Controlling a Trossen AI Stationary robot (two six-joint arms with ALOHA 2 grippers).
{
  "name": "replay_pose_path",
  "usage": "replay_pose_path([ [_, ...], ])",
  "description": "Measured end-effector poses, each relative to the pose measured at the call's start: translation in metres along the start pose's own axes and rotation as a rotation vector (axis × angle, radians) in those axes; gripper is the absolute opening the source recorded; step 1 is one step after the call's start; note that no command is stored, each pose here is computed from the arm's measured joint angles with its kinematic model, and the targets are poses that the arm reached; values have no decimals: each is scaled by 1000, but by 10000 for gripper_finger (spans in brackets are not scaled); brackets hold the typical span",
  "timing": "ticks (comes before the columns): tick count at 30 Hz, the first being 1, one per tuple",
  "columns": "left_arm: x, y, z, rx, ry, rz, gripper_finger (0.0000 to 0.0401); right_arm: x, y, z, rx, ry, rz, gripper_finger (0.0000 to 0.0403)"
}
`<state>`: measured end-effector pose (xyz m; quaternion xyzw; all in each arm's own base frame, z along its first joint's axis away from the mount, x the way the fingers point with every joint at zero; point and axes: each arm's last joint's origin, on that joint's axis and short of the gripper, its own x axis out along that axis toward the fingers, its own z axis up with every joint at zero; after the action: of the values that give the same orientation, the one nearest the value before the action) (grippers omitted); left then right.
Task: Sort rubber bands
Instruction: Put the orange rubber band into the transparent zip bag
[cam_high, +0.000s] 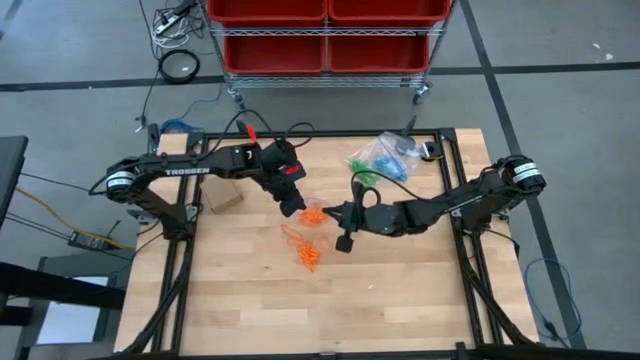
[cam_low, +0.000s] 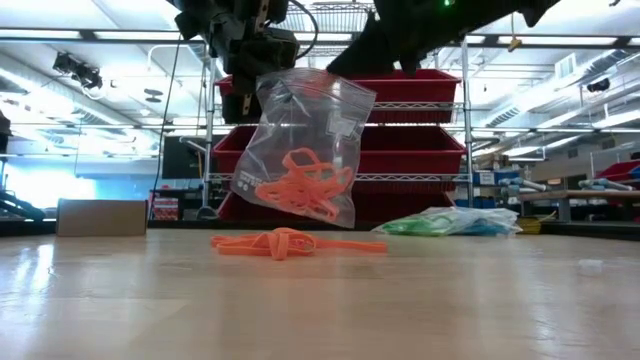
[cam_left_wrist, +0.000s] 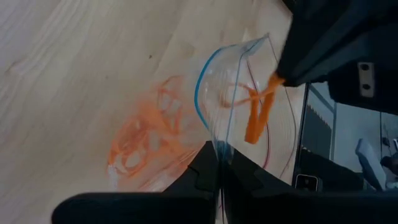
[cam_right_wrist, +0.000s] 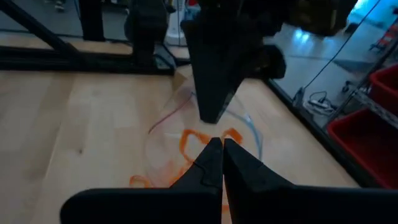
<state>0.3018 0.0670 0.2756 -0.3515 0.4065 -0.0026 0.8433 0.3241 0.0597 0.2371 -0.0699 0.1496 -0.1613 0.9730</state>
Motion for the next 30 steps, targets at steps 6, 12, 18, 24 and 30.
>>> replay_pose_path([
  [6, 0, -1, 1, 7, -12, -6, 17, 0, 0, -2, 5, 19, 21, 17],
  [12, 0, -1, 1, 6, -11, -6, 17, -2, 4, -2, 23, 14, 31, 96],
  [18, 0, -1, 1, 4, -6, -4, 17, -15, 22, -1, -35, -1, 0, 137],
  [24, 0, -1, 0, 3, -4, -3, 17, -42, 43, -3, -68, 28, -8, 136],
  [30, 0, -1, 1, 8, -13, -6, 17, -41, 70, -50, -30, 233, 59, 137],
])
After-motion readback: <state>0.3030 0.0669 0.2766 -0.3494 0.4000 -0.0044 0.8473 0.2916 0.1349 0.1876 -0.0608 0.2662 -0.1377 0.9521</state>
